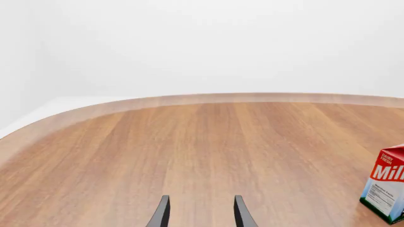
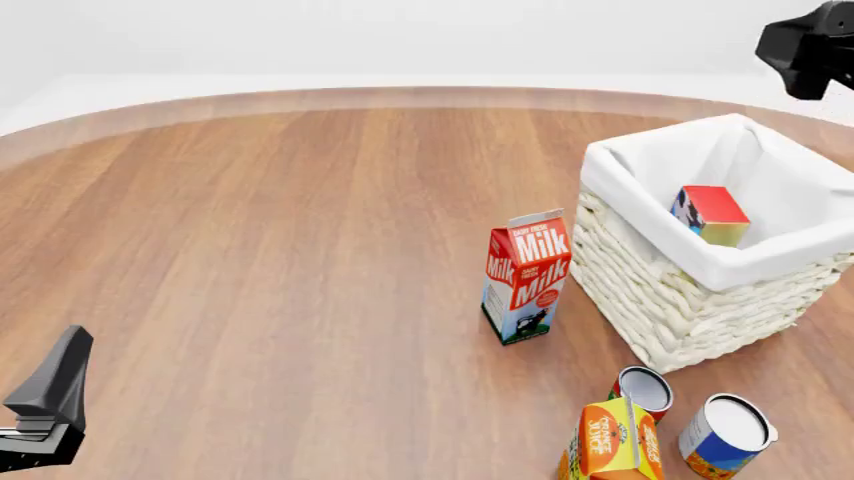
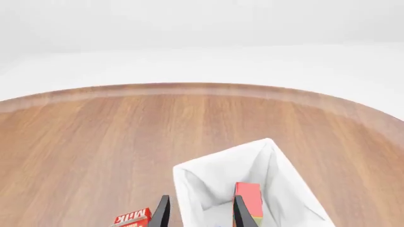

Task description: Pick up the cream cheese box and the butter, and put them in the basket.

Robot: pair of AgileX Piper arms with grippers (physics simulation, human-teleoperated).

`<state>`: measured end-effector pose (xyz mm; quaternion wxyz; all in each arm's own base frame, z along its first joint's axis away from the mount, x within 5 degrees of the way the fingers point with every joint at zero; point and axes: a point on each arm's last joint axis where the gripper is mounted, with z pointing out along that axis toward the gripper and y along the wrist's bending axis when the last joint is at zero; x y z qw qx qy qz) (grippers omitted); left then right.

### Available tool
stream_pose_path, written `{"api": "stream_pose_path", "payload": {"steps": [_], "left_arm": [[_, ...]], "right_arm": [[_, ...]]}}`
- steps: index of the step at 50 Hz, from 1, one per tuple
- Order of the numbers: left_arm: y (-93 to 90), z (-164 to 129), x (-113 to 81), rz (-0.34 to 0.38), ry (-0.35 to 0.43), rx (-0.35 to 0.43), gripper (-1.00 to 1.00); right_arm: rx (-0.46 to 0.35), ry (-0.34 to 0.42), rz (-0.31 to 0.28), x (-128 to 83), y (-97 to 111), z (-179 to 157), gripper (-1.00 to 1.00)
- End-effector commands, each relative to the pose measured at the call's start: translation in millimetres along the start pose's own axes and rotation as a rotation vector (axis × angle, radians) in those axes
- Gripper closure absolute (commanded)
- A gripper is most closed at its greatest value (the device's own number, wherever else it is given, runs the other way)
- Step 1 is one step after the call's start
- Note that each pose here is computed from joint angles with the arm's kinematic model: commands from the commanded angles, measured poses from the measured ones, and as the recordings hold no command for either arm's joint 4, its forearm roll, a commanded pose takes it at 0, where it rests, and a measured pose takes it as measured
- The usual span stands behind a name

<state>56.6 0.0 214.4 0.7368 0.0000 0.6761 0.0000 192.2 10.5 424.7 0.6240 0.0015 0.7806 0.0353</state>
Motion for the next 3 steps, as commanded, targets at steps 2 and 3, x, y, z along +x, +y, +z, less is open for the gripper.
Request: {"api": "stream_pose_path", "payload": {"steps": [2, 3], "left_arm": [[0.0, 0, 0.0, 0.0, 0.0, 0.0, -1.0], [0.0, 0, 0.0, 0.0, 0.0, 0.0, -1.0]], "right_arm": [[-0.052, -0.062, -0.011, -19, 9, -42, -1.0], [-0.057, -0.069, -0.013, -21, 9, -46, -1.0]]}}
